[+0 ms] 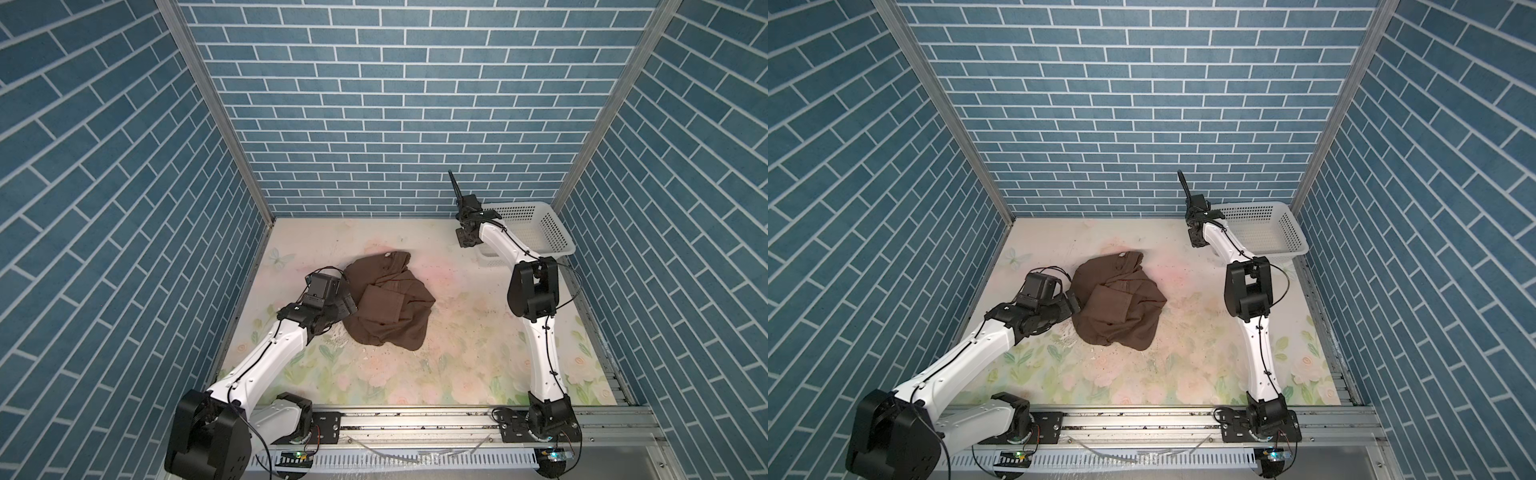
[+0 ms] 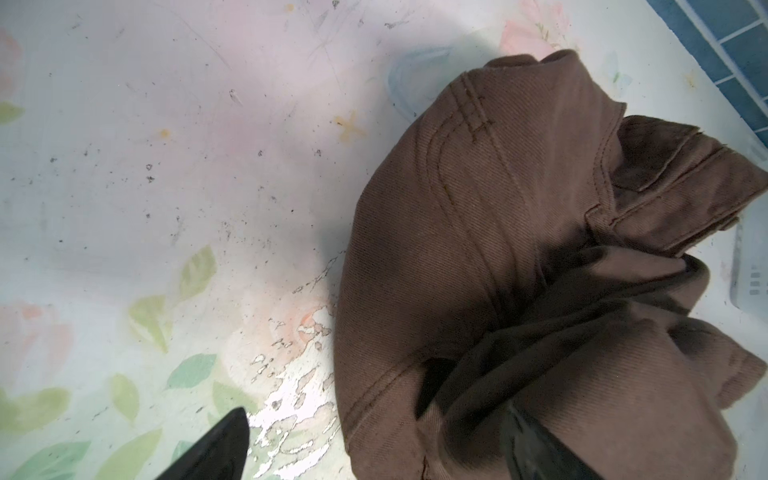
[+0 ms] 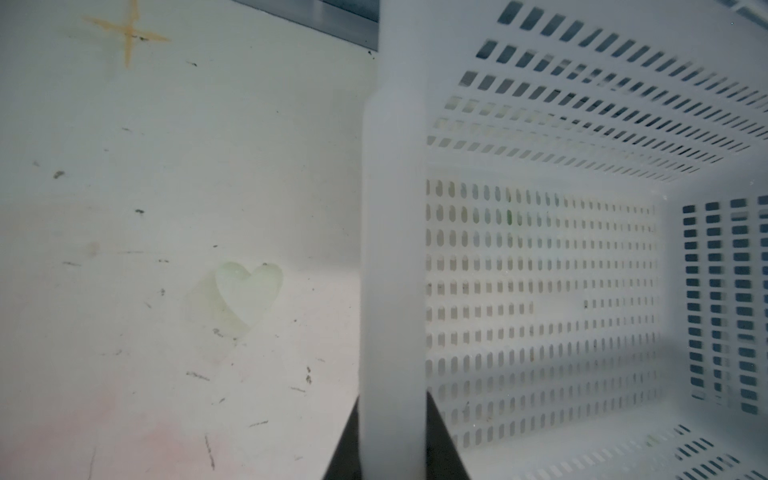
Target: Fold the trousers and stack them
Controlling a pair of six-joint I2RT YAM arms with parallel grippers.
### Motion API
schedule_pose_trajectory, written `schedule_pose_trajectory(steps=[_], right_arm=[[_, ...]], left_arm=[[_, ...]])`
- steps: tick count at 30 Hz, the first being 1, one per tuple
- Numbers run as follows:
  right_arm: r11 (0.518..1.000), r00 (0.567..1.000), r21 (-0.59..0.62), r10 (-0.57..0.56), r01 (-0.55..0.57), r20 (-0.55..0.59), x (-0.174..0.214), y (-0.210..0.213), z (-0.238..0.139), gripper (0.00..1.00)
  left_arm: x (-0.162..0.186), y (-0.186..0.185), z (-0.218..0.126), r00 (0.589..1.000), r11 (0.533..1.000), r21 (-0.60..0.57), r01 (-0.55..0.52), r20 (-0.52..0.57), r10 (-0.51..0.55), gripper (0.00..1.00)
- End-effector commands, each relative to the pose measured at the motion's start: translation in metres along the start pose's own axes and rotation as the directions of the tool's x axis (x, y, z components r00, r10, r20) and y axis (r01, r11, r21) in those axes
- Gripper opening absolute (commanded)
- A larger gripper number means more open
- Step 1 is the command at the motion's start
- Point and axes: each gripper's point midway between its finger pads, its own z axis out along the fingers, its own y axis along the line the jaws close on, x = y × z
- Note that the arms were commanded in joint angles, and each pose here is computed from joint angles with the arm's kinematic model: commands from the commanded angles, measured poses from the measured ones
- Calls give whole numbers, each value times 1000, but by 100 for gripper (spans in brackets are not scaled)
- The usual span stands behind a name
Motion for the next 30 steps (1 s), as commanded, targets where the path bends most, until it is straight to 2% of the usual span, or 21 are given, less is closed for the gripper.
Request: schedule_pose_trajectory(steps=[1,14,16,17,21,24,27,30], right_arm=[[999,999,12,-43,43,3,-4,-6,6,14],[999,999,30,-31,31,24,-11,-19,13,20],[1000,1000,21,-17,16,26,-12,-20,9,23],[1000,999,4,-4,4,36,-14,-19,3,27],[998,994,-10,55,-54,100,-29,-28,-36,54],[993,983,-10,116,-116,142,-35,-38,-75,68],[986,965,-42,167,-162,201,-32,-36,-121,76],[987,946,-122,134,-101,296,-21,-2,-158,77]], left_arm=[[-13,-8,-4,1000,1000,18,2,27,-2,96],[-19,-11,-6,1000,1000,18,-8,23,8,96],[-20,-12,-8,1000,1000,18,-15,20,14,96],[-21,-12,-10,1000,1000,16,-17,21,17,96],[-28,-13,-19,999,999,28,-18,40,16,96],[-37,-12,-24,998,999,36,-10,61,8,98],[-47,-11,-24,998,999,46,7,66,-10,98],[-55,-20,-18,998,996,89,17,59,-22,98]])
